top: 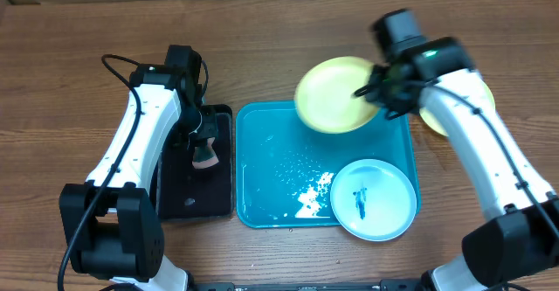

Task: Clean dirty plates on tray and stack at the side
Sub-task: 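Set the yellow plate onto the first yellow plate right of tray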

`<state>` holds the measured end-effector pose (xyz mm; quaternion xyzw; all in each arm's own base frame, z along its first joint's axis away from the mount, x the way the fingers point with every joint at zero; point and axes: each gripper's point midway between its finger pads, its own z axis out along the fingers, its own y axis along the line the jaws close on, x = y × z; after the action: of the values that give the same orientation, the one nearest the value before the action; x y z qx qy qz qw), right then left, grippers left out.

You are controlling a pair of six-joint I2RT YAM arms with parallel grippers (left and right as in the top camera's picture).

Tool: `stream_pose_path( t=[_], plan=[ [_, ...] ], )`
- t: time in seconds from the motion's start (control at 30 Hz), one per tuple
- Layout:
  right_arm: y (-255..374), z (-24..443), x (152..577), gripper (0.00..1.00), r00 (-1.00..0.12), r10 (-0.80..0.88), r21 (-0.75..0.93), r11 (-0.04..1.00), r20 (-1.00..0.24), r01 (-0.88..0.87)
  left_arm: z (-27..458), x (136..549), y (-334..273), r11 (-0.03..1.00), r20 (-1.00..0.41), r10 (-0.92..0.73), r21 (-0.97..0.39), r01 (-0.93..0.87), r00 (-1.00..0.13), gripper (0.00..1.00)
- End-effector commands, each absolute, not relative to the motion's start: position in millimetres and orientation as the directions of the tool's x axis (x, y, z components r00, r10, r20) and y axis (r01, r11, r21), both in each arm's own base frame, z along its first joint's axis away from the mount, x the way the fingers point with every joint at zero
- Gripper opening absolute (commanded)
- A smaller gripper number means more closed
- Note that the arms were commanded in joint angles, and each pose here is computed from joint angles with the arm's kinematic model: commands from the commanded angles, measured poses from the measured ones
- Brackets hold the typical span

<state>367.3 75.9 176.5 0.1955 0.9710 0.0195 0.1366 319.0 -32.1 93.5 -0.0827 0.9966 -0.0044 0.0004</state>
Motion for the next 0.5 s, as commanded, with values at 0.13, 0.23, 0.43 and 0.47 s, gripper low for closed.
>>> stream_pose_path(
  t=[0.13, 0.23, 0.43, 0.47],
  plan=[
    [-40, 132, 359, 0.04, -0.768, 0.627, 0.051, 0.778, -0.130, 0.627, 95, 319, -32, 0.988, -0.004, -0.155, -0.021, -0.155, -0.988, 0.04],
    [-80, 111, 347, 0.04, -0.706, 0.705, 0.052, 0.709, -0.068, 0.703, 95, 319, -32, 0.988, -0.004, -0.155, -0.021, -0.155, -0.988, 0.04],
    [-136, 91, 330, 0.04, -0.589, 0.807, 0.082, 0.591, -0.045, 0.802, 95, 319, -32, 0.988, -0.005, -0.155, -0.021, -0.155, -0.988, 0.04],
    [-143, 89, 328, 0.04, -0.576, 0.816, 0.089, 0.578, -0.050, 0.811, 95, 319, -32, 0.988, -0.005, -0.155, -0.022, -0.155, -0.988, 0.04]
  ],
)
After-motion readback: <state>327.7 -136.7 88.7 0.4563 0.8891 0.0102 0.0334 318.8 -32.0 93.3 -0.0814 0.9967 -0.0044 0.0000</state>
